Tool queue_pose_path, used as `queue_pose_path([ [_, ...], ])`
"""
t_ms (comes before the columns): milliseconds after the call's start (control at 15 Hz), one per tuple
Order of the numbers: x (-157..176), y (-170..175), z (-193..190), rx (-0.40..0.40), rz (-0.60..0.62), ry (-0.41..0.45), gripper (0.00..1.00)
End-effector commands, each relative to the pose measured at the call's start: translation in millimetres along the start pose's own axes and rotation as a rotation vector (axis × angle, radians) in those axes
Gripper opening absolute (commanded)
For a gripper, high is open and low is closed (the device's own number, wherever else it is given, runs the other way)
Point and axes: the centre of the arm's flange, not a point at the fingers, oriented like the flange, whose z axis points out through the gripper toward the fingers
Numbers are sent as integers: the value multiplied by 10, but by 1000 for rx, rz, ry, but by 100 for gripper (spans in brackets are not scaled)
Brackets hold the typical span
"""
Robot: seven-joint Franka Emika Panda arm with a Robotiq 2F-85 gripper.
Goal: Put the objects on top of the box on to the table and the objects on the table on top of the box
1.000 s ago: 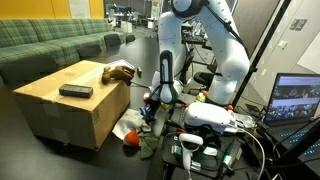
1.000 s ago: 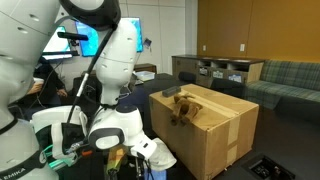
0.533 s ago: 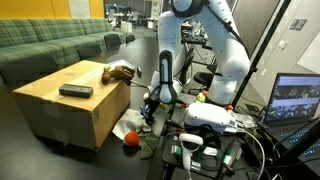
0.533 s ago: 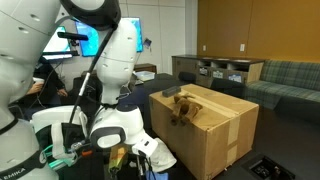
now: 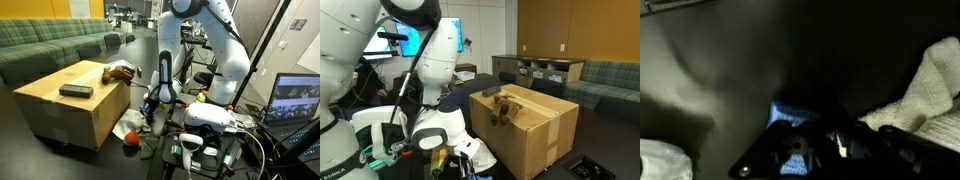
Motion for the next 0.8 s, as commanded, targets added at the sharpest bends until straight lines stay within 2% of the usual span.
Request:
queue_pose_path([
  [0, 96, 129, -185, 63, 6, 2, 1],
  [200, 191, 246, -355, 138, 3, 7, 1],
  [333, 286, 315, -414, 151, 29, 24, 2],
  [400, 322, 343, -383, 145, 46, 36, 31],
  [533, 379, 403, -383, 134, 69, 37, 37],
  [733, 436, 384, -338, 110, 84, 37, 61],
])
